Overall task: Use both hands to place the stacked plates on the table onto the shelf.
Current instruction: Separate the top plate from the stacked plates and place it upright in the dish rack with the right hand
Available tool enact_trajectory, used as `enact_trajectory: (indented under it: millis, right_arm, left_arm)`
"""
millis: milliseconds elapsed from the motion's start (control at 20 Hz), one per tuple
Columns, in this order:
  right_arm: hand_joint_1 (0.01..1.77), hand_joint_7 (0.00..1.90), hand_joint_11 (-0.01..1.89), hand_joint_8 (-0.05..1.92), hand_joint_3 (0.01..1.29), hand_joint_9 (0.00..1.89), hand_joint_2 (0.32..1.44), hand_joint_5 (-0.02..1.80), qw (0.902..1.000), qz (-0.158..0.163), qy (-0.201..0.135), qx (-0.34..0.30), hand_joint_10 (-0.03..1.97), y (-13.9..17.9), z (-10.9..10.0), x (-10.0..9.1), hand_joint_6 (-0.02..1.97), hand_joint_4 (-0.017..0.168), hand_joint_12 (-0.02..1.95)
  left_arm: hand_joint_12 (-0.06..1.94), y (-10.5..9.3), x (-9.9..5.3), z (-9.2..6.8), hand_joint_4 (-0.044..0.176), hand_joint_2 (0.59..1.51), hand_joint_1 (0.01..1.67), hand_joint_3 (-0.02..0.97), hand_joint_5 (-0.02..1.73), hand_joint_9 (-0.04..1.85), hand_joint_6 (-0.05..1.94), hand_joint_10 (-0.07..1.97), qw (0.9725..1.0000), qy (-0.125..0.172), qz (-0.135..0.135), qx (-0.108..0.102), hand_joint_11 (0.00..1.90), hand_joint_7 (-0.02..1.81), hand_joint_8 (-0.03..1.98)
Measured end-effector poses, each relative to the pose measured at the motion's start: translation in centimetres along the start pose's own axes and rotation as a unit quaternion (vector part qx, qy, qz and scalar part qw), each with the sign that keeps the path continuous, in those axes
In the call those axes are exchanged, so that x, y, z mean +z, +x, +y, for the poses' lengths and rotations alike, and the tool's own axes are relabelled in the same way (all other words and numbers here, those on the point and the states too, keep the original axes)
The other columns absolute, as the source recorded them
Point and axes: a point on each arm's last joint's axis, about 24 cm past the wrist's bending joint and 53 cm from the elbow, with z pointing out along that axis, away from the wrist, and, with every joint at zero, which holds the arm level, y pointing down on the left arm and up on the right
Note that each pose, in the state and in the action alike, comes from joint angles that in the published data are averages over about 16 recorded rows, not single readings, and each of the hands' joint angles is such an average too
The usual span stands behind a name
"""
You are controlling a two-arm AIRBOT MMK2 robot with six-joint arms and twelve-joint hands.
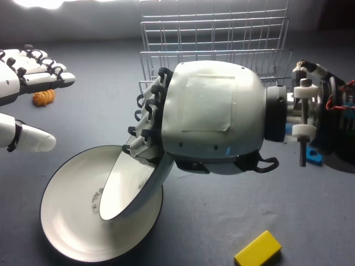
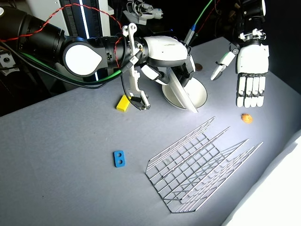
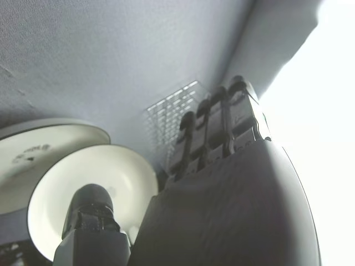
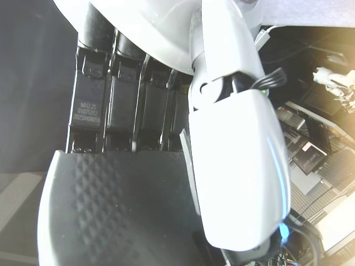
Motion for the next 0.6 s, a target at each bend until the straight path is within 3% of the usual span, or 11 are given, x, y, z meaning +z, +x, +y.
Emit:
enact_trajectory:
  millis: [600]
  right_arm:
    - [1.34,1.01,0.88,0.87,0.02,0.97,1.00,0.89,0.9984,-0.056,0.005,0.008,1.00,-5.1,0.0,-0.4,1.01,0.002,1.02]
  left_arm:
    - [-0.01,0.1,0.0,0.1,0.006,1.086,0.02,0.018,0.02,0.02,0.00,0.01,1.0000,-0.002,0.001,0.000,0.02,0.02,-0.01]
